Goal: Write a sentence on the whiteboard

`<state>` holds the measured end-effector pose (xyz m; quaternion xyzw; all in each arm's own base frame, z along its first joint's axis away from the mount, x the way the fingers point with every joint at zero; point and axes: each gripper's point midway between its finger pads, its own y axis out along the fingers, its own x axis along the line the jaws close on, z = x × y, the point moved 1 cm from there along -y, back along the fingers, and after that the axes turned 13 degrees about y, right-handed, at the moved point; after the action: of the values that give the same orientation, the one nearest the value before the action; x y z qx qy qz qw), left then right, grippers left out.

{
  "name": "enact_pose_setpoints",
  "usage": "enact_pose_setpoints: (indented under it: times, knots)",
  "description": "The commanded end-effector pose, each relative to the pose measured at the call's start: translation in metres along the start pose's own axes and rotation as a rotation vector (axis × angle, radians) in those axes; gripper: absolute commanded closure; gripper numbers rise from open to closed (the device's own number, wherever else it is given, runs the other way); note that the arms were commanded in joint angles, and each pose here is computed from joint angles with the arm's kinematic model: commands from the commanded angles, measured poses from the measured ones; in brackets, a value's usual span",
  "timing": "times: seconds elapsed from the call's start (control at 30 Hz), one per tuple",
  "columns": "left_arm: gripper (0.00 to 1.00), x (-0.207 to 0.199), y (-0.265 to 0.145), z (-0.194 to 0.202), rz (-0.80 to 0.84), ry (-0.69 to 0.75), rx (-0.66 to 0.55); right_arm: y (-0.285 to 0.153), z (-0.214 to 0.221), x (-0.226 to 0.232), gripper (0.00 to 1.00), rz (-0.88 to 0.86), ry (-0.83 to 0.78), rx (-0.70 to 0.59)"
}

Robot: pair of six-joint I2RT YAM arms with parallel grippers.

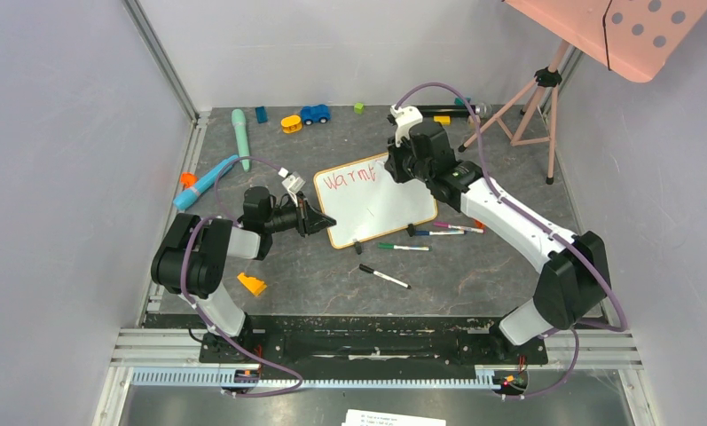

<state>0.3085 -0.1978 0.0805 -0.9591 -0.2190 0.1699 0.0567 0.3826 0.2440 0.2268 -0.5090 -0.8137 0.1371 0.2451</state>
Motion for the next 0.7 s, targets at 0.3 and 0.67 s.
enact_pose_setpoints:
  times: [0.3, 0.67]
  knots:
    - [0.92, 0.019, 0.000, -0.006, -0.083, 0.070, -0.014, 0.002, 0.001, 0.000, 1.00, -0.008, 0.000, -0.014]
    - [0.92, 0.019, 0.000, -0.006, -0.083, 0.071, -0.014, -0.003, 0.032, -0.009, 1.00, 0.002, 0.011, 0.036]
